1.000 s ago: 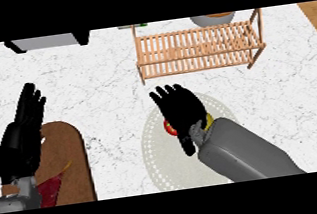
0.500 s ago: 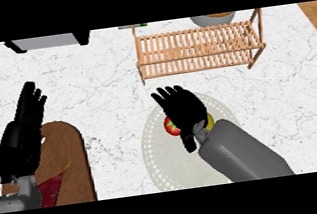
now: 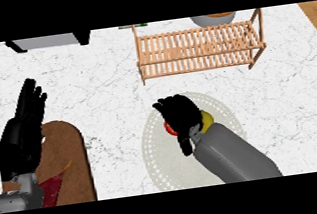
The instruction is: Pick the tomato from the placemat and place it in the tiered shelf
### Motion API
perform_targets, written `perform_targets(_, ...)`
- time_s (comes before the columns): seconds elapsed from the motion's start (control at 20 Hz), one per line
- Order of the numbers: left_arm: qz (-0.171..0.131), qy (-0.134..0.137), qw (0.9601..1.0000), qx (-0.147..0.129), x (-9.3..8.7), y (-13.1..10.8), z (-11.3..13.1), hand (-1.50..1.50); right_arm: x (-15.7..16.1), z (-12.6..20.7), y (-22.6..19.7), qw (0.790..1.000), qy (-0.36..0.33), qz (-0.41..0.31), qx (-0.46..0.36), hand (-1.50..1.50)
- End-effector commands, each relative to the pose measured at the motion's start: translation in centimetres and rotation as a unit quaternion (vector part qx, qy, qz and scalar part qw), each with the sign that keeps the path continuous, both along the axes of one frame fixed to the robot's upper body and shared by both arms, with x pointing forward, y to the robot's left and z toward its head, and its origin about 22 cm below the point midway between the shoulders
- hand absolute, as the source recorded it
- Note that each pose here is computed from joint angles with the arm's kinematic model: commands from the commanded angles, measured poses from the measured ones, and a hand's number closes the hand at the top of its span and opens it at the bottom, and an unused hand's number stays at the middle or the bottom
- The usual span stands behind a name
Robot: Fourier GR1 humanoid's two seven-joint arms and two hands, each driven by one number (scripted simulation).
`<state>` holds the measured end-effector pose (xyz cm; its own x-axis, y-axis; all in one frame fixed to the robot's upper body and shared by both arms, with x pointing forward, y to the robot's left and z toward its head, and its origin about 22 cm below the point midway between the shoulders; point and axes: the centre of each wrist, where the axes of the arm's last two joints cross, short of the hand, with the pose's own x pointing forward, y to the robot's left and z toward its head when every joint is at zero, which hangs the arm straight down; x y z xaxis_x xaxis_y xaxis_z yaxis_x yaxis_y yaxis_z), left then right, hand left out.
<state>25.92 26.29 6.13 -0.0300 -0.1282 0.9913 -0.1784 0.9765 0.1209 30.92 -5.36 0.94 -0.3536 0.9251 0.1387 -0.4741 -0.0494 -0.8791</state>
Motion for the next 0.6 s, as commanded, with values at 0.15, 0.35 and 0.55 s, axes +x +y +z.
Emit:
perform_targets(0.15,0.001,0.001,1.0000,0.002,-0.3,0.3,0.7,0.00,0.4,-1.0,0.0,0.998,-0.010,0.048,-0.030,1.50)
perform_targets(0.35,-0.001,-0.008,1.0000,-0.002,0.2,1.0,-0.5,0.00,1.6,-1.9,-1.0,0.995,-0.066,0.067,-0.030,1.50)
perform_targets(0.55,-0.003,-0.004,1.0000,0.002,-1.3,-0.1,-0.6,0.00,1.6,-0.3,0.4,0.994,-0.081,0.070,0.003,1.50)
